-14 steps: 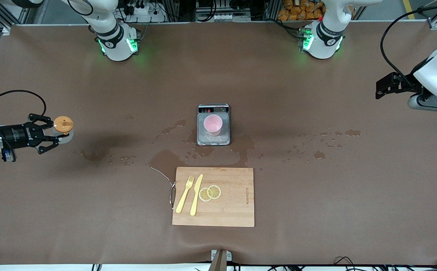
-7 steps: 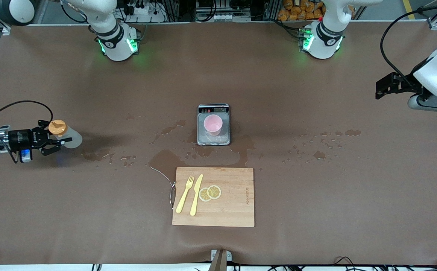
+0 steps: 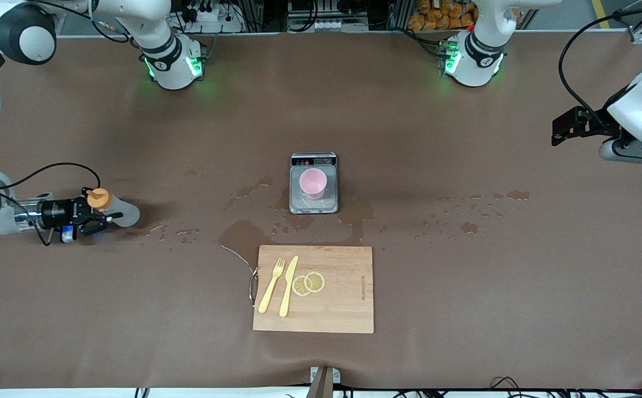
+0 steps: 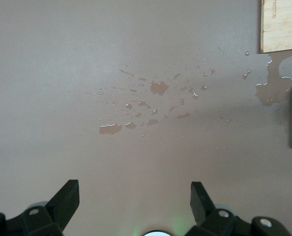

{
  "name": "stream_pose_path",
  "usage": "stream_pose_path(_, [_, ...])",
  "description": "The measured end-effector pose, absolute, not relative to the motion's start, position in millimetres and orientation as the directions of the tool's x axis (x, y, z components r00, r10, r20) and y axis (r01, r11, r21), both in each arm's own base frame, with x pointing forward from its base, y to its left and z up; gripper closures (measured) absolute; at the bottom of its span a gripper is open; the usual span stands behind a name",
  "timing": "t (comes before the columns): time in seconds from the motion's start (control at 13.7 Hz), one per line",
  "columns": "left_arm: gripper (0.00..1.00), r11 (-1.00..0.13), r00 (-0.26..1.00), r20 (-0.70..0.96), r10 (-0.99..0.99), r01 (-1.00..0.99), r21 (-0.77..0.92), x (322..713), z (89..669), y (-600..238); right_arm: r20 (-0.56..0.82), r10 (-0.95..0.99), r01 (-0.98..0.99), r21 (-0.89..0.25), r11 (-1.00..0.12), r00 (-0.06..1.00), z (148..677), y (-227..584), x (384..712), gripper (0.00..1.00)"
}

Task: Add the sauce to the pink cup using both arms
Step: 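Carry the bottle back and lower it onto the table with the right gripper, then open the right gripper and release the sauce bottle upright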

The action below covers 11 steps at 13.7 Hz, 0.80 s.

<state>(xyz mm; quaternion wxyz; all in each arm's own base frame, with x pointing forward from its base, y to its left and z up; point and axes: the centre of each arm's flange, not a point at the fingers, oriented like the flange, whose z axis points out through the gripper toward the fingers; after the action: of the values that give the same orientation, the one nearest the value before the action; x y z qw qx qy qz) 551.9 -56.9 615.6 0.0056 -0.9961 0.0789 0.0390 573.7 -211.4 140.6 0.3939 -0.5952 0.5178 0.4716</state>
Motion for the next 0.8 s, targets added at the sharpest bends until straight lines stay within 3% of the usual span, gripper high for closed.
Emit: stream_pose_path(0.8, [0.00,-0.987,0.985,-0.079,-0.157,-0.158,-0.005,552,615,-57,-0.971,-0.240,-0.993,0.045,-0.108,-0.018,100,-223,560,0.61])
